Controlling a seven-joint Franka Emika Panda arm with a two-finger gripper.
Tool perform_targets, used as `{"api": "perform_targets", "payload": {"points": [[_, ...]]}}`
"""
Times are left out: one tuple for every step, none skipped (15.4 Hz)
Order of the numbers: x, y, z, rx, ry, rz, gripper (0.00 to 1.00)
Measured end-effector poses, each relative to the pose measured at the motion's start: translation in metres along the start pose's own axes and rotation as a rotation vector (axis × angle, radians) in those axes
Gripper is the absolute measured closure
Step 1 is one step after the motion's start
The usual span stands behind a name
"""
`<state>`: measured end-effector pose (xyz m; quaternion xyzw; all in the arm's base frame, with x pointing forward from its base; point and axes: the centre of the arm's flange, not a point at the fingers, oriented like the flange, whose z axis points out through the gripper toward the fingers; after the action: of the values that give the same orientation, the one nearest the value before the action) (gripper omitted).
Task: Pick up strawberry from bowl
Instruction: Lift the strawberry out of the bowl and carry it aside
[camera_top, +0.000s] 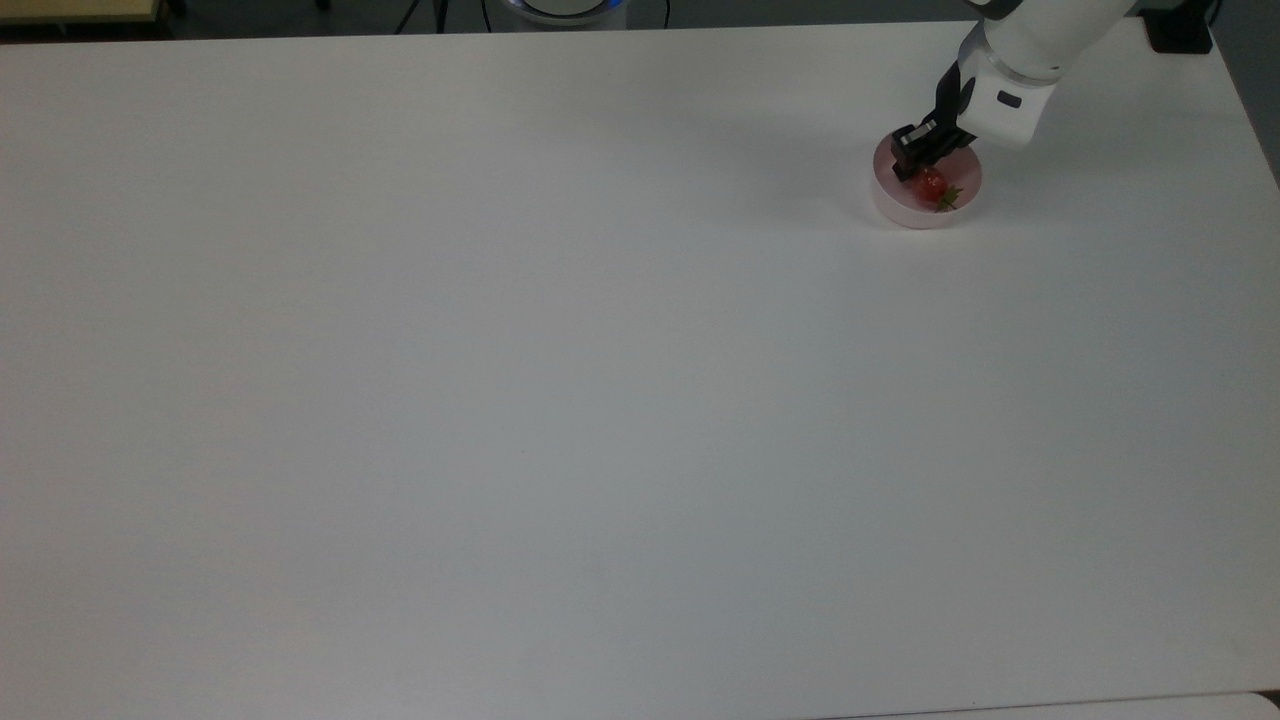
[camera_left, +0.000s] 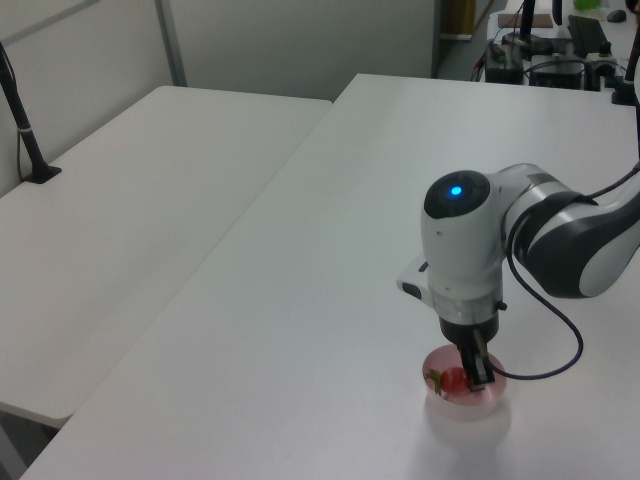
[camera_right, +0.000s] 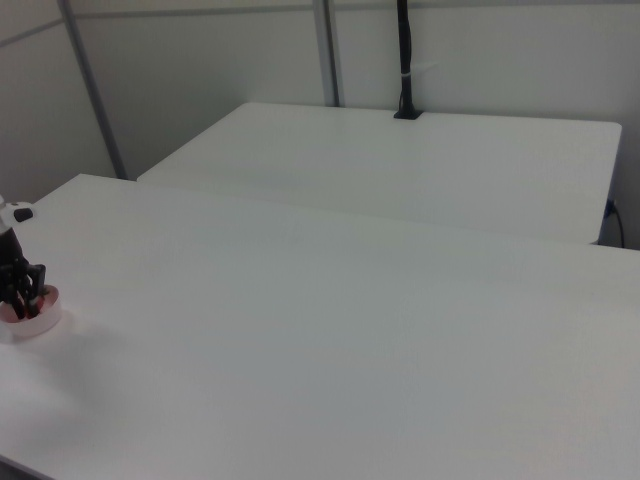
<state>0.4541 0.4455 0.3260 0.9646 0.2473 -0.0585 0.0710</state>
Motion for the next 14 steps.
{"api": "perform_targets", "payload": {"points": [[0.001, 0.002, -0.006, 0.003, 0.011, 0.002, 0.75], [0.001, 0.003, -0.013, 0.007, 0.022, 0.003, 0.75], [0.001, 0.005, -0.020, 0.010, 0.033, 0.006, 0.75], [0.000, 0.007, -0.027, 0.013, 0.044, 0.009, 0.75], [-0.001, 0.009, -0.033, 0.015, 0.053, 0.012, 0.75], [-0.002, 0.014, -0.040, 0.018, 0.062, 0.017, 0.75], [-0.003, 0.020, -0.048, 0.019, 0.066, 0.023, 0.75], [-0.006, 0.031, -0.057, 0.017, 0.059, 0.029, 0.75], [-0.009, 0.042, -0.066, 0.014, 0.050, 0.026, 0.75], [-0.012, 0.063, -0.077, 0.012, 0.039, 0.020, 0.75], [-0.013, 0.080, -0.082, 0.011, 0.037, 0.023, 0.75], [-0.011, 0.101, -0.083, 0.008, 0.033, 0.033, 0.75], [-0.010, 0.124, -0.079, 0.006, 0.022, 0.041, 0.75], [-0.009, 0.148, -0.068, 0.005, 0.000, 0.040, 0.75]]}}
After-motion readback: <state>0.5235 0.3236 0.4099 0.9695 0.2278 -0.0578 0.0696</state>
